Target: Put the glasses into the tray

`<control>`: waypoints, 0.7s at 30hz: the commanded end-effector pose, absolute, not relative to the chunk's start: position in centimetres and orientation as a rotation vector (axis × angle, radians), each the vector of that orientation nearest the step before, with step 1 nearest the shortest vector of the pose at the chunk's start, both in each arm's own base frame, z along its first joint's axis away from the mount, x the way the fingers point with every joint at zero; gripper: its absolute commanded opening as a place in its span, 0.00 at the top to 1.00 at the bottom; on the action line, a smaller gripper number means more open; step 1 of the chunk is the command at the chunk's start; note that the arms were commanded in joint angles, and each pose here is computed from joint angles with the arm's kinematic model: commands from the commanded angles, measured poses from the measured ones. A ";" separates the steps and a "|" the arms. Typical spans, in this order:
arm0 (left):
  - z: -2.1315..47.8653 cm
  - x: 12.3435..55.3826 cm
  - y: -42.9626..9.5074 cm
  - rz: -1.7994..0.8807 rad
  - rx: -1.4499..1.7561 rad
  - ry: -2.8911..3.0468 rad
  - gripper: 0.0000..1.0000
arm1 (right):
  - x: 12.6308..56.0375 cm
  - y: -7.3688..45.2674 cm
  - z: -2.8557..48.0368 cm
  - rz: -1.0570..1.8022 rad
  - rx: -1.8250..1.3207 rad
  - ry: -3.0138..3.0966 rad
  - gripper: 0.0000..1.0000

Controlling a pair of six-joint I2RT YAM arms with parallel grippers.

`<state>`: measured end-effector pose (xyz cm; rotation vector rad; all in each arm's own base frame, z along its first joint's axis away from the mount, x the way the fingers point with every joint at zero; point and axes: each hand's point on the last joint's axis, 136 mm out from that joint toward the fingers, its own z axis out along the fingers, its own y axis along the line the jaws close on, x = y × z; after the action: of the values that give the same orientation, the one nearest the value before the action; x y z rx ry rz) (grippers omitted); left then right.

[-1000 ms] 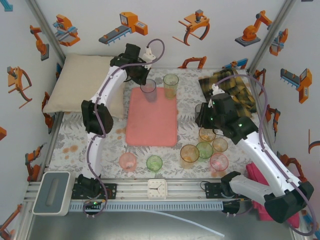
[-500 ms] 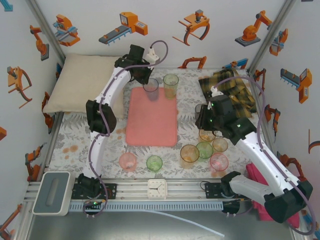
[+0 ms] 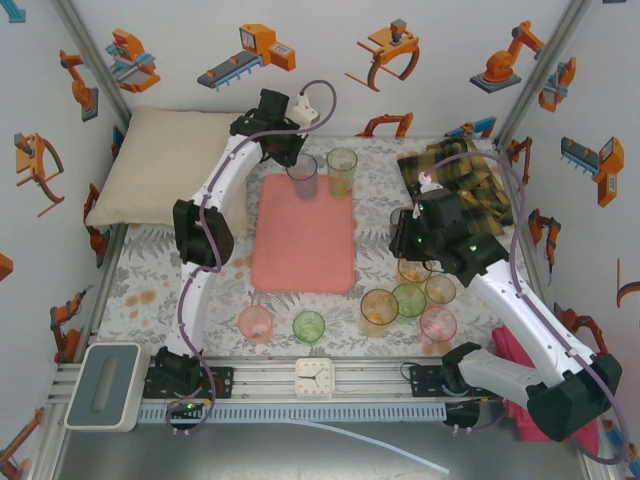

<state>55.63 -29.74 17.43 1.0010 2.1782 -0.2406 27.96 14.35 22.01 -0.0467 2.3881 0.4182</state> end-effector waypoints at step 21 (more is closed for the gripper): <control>19.5 56.2 -29.9 -0.208 0.996 2.119 0.61 | 28.5 14.7 22.3 0.426 -0.037 2.372 0.63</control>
<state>56.01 -29.59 17.60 0.9931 2.1677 -0.2176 28.07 14.41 21.77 -0.0474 2.3955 0.4145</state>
